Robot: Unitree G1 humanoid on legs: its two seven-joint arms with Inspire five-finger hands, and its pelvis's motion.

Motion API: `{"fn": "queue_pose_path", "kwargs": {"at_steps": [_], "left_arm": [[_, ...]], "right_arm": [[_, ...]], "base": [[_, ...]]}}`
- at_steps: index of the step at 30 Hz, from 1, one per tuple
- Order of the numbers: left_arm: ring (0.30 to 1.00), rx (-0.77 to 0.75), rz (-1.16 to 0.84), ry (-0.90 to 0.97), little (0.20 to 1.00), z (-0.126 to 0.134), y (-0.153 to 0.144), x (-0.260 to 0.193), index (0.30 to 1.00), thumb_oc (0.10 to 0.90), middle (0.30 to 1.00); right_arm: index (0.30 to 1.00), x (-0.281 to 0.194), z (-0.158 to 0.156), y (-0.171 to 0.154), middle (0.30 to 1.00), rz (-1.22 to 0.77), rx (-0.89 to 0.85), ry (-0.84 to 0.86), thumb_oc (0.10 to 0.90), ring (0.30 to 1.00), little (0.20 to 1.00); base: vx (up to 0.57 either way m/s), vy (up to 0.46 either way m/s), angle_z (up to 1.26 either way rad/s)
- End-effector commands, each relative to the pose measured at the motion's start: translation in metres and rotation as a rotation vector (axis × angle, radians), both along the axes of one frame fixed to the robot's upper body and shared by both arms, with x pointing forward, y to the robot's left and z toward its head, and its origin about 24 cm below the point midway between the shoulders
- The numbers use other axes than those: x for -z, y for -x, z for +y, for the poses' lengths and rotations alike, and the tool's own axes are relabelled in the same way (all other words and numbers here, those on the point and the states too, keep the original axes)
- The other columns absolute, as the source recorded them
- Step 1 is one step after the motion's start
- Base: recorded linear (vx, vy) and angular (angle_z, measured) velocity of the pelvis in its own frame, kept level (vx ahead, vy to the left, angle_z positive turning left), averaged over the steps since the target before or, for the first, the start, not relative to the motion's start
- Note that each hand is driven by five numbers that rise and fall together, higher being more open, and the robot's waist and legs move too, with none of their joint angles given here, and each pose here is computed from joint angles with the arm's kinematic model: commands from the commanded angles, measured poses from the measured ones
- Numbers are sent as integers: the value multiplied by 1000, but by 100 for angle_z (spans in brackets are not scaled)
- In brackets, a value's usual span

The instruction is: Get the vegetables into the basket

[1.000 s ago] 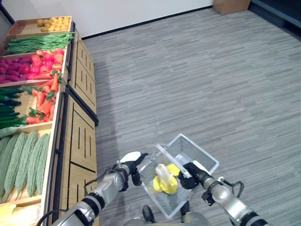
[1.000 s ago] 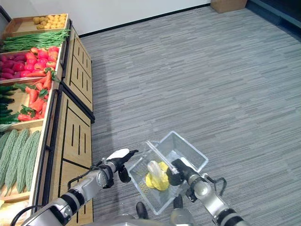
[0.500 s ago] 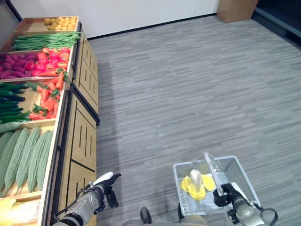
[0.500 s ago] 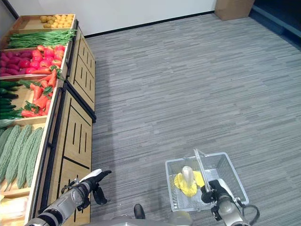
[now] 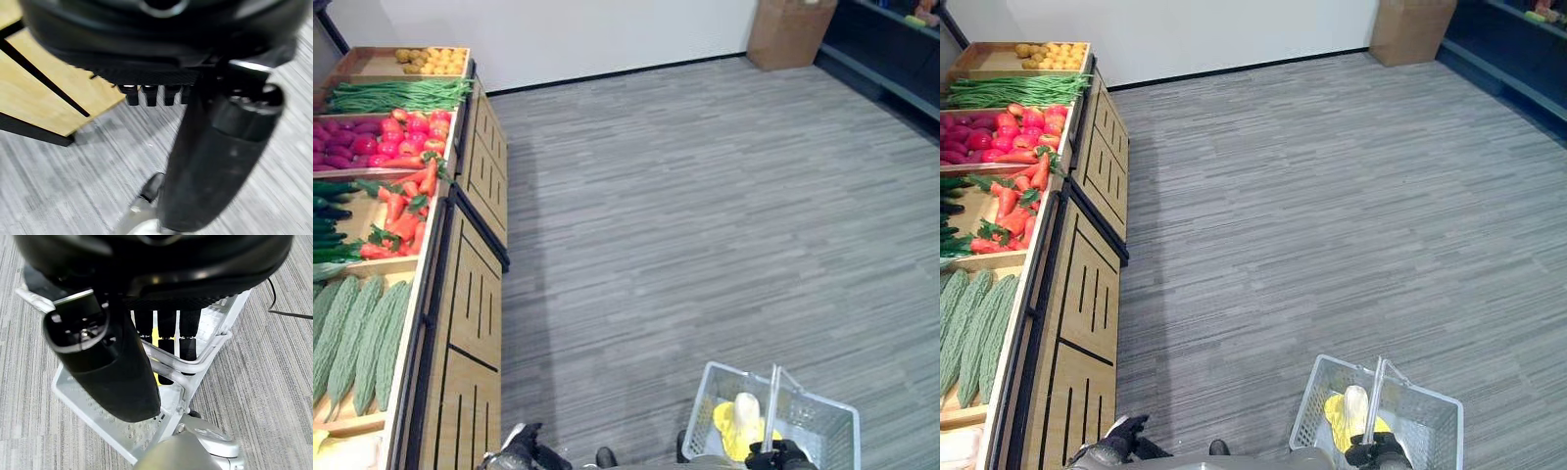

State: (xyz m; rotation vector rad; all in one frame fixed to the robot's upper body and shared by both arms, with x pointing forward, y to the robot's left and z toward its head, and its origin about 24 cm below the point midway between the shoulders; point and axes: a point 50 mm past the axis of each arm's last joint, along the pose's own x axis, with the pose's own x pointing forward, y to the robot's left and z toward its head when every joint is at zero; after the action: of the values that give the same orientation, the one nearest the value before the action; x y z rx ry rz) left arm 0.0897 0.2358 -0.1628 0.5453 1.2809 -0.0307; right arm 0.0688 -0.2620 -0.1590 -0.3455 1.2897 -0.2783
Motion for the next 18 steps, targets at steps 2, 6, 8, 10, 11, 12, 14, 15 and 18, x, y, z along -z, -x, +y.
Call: {"fn": "queue_pose_path", "kwargs": {"at_steps": [2, 6, 8, 10, 11, 12, 14, 15, 18], "left_arm": [[1000, 41, -14, -71, 1000, 12, -11, -6, 1000, 900, 1000], [1000, 29, -32, -67, 1000, 12, -13, -6, 1000, 900, 1000], [1000, 26, -48, -63, 1000, 11, -16, -7, 1000, 900, 1000], [1000, 24, -66, -58, 1000, 9, -20, -8, 1000, 900, 1000], [1000, 23, -76, -53, 1000, 8, -22, -8, 1000, 900, 1000], [1000, 23, -75, -53, 1000, 8, -22, -8, 1000, 900, 1000], [1000, 19, -72, -56, 1000, 9, -22, -8, 1000, 900, 1000], [1000, 19, -72, -56, 1000, 9, -22, -8, 1000, 900, 1000], [1000, 13, -55, -63, 1000, 11, -16, -7, 1000, 900, 1000]], "right_arm": [[300, 1, -6, 16, 300, 62, 36, 8, 400, 300, 300], [300, 3, -2, 19, 300, 75, 16, -1, 400, 300, 300], [300, 3, -1, 16, 300, 74, -16, -1, 400, 300, 300], [300, 3, 0, 15, 300, 77, -43, 2, 400, 300, 300], [300, 3, 0, 14, 300, 79, -53, 4, 400, 300, 300], [300, 2, 0, 13, 300, 77, -55, 4, 400, 300, 300], [300, 2, 0, 12, 300, 77, -55, 4, 400, 300, 300], [300, 2, 0, 12, 300, 77, -55, 4, 400, 300, 300], [300, 2, 0, 12, 300, 78, -66, 3, 400, 300, 300]], "base": [[5, 42, -7], [-5, 40, 0], [1, 44, 1], [6, 47, 3], [10, 54, 5], [17, 60, 5], [17, 38, 5], [0, 0, 0], [35, 35, 3]]}}
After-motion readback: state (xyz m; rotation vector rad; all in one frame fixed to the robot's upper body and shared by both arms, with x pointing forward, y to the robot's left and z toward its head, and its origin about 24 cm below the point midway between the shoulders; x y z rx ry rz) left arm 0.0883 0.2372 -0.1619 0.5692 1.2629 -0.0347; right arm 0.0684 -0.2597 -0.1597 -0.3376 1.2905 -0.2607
